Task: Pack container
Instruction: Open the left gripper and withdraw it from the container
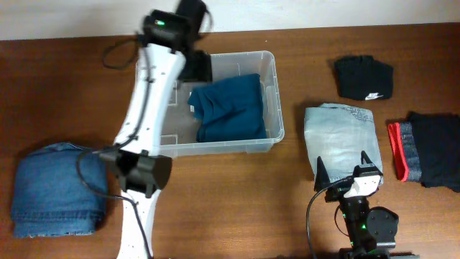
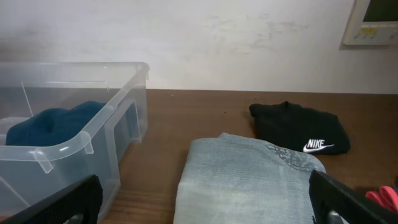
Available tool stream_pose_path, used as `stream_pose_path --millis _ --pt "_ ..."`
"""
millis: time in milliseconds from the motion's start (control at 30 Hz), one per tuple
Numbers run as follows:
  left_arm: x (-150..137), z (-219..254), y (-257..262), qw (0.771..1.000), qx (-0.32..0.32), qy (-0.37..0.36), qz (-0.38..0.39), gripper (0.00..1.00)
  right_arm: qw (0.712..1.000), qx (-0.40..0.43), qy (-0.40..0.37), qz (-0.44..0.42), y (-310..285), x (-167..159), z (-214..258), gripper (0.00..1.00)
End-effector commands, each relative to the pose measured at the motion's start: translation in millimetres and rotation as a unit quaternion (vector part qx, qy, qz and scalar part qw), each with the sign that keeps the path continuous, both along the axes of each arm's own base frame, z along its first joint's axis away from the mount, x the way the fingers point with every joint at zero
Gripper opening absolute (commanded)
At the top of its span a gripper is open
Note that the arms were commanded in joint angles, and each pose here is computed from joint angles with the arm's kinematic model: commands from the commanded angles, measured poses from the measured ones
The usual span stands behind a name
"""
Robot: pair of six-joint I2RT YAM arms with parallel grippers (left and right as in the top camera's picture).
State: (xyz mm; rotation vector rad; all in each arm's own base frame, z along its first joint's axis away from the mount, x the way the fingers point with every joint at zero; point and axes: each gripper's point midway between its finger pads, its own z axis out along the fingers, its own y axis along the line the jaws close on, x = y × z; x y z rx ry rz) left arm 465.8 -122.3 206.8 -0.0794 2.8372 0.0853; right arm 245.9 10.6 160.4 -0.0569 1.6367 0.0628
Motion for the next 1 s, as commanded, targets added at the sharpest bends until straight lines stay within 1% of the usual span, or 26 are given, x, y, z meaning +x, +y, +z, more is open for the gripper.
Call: stream_pose_path --millis 0,233,333,400,500,633,800,967 --pt "6.5 25.7 34.8 0.999 0.003 -0.034 0.024 0.99 1.0 -0.001 -0.001 0.004 0.7 -0.2 -1.6 0.98" --pt "-1.8 75.0 98.7 0.993 -0.005 -0.086 0.085 0.99 1.0 -0.001 -0.001 0.004 0.7 -0.2 -1.6 0.98" --pt "-14.1 101.2 116.3 0.991 -0.018 -0.109 0.075 0.99 1.0 -0.001 -0.001 0.004 0.7 -0.2 -1.6 0.99" --pt "-27.7 118.5 132.6 0.988 -0.02 -0.124 0.093 0.99 1.0 -0.001 -0.001 0.004 0.7 -0.2 -1.6 0.99" --pt "-57.9 139.1 158.8 0.981 -0.021 -0.135 0.136 0.99 1.0 -0.001 -0.001 0.004 0.7 -0.2 -1.6 0.98" --pt "-107.1 150.2 195.6 0.964 -0.031 -0.135 0.226 0.99 1.0 -0.001 -0.001 0.004 0.7 -0.2 -1.6 0.99" --pt "-165.2 144.4 229.9 0.935 -0.038 -0.12 0.33 0.99 1.0 -0.001 -0.001 0.004 0.7 -0.2 -1.6 0.99" --pt "-206.2 131.0 254.4 0.909 -0.036 -0.116 0.399 0.99 1.0 -0.001 -0.001 0.004 0.7 -0.2 -1.6 0.99"
